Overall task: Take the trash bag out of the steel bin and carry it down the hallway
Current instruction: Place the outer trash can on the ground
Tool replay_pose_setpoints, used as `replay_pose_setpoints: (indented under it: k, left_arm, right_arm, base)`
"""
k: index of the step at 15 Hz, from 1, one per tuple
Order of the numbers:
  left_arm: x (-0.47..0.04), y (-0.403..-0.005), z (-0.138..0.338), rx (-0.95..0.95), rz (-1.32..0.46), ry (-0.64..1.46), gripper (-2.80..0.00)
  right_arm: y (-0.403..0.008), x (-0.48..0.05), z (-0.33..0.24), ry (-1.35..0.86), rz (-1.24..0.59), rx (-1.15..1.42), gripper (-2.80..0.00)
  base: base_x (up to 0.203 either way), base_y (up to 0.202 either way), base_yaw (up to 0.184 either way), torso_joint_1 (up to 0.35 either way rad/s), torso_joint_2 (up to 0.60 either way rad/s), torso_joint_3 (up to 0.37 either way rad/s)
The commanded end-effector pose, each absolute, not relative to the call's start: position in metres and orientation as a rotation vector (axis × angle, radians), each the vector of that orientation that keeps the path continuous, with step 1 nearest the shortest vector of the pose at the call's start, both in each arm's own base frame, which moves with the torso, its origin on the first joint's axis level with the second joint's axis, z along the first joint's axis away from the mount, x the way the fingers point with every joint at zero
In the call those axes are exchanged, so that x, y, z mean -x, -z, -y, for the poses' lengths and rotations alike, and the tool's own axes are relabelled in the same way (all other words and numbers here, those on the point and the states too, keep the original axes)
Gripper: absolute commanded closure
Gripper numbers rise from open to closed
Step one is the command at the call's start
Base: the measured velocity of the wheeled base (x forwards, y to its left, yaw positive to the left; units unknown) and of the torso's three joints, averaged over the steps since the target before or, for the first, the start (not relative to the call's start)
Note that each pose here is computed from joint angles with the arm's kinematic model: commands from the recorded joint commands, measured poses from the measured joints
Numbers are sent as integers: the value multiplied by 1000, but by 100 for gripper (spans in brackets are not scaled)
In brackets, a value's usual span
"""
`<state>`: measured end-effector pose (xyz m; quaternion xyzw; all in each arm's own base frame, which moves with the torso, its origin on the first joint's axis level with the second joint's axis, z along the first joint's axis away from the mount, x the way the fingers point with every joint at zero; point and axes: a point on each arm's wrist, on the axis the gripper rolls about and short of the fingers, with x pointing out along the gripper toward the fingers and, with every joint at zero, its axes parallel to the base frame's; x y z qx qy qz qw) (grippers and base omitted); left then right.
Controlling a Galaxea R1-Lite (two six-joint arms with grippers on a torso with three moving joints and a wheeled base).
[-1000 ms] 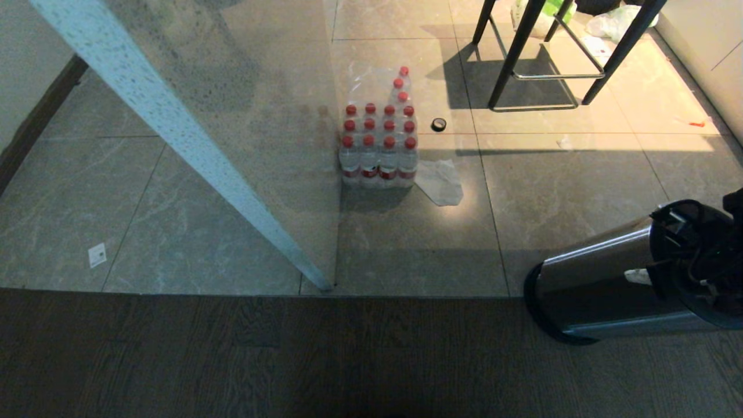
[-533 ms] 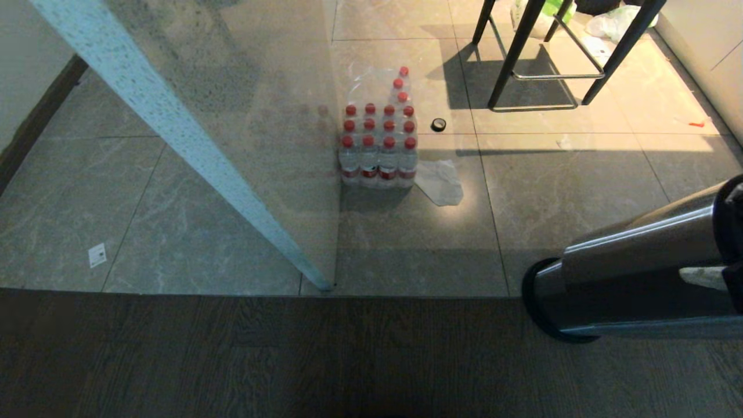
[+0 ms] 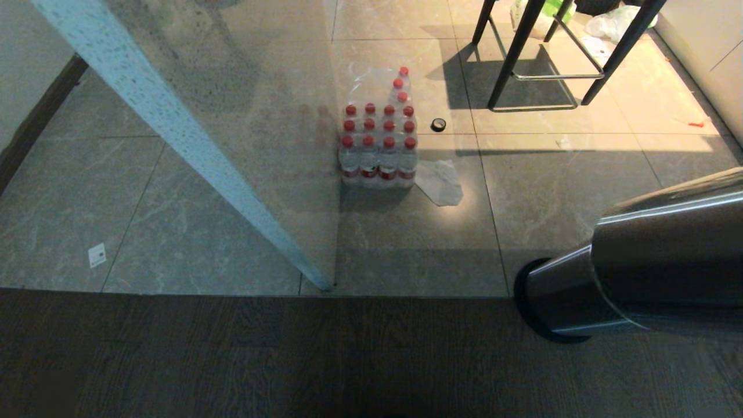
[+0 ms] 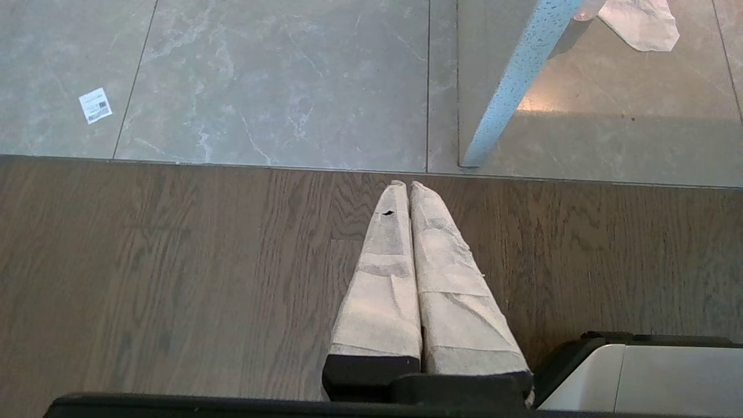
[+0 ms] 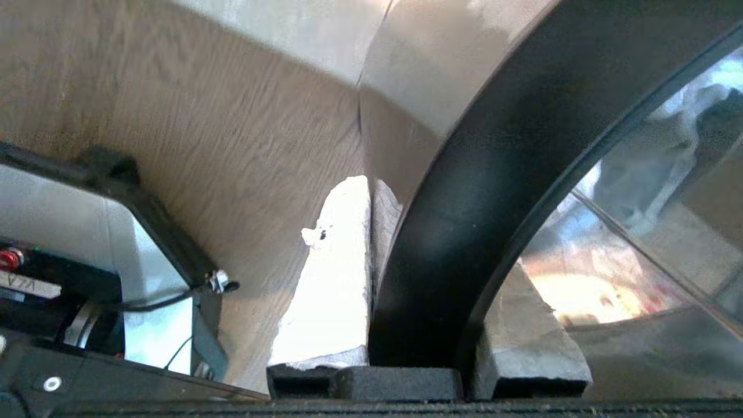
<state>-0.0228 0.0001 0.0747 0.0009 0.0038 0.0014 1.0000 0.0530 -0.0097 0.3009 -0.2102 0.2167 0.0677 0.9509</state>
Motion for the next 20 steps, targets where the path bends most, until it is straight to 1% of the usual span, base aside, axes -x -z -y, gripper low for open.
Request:
replay_pose_setpoints:
  k: [1,3,6,10,12,20]
  left_arm:
    - [23,-75,0,-2,-8,-3,0]
    - [23,-75,0,-2,-8,-3,0]
    - [23,-75,0,-2,-8,-3,0]
    - [23,-75,0,-2,-8,-3,0]
    - [23,-75,0,-2,-8,-3,0]
    - [23,-75,0,-2,-8,-3,0]
  right_arm:
    - [-324,-27,0,-144,-352,461,0]
    - [-333,-12,-5,-220,-346,450,0]
    - [-333,-11,-7,-332,-377,296,0]
    - [-332,-36,-9,-509,-445,143,0]
    - [-334,-49,-12,-568,-443,86,0]
    - [-291,-100,-21,-626,-481,43,0]
  base:
    - [0,0,0,0,0,0]
    - [0,0,0,0,0,0]
    - [0,0,0,0,0,0]
    - [0,0,0,0,0,0]
    - [0,0,0,0,0,0]
    - [0,0,0,0,0,0]
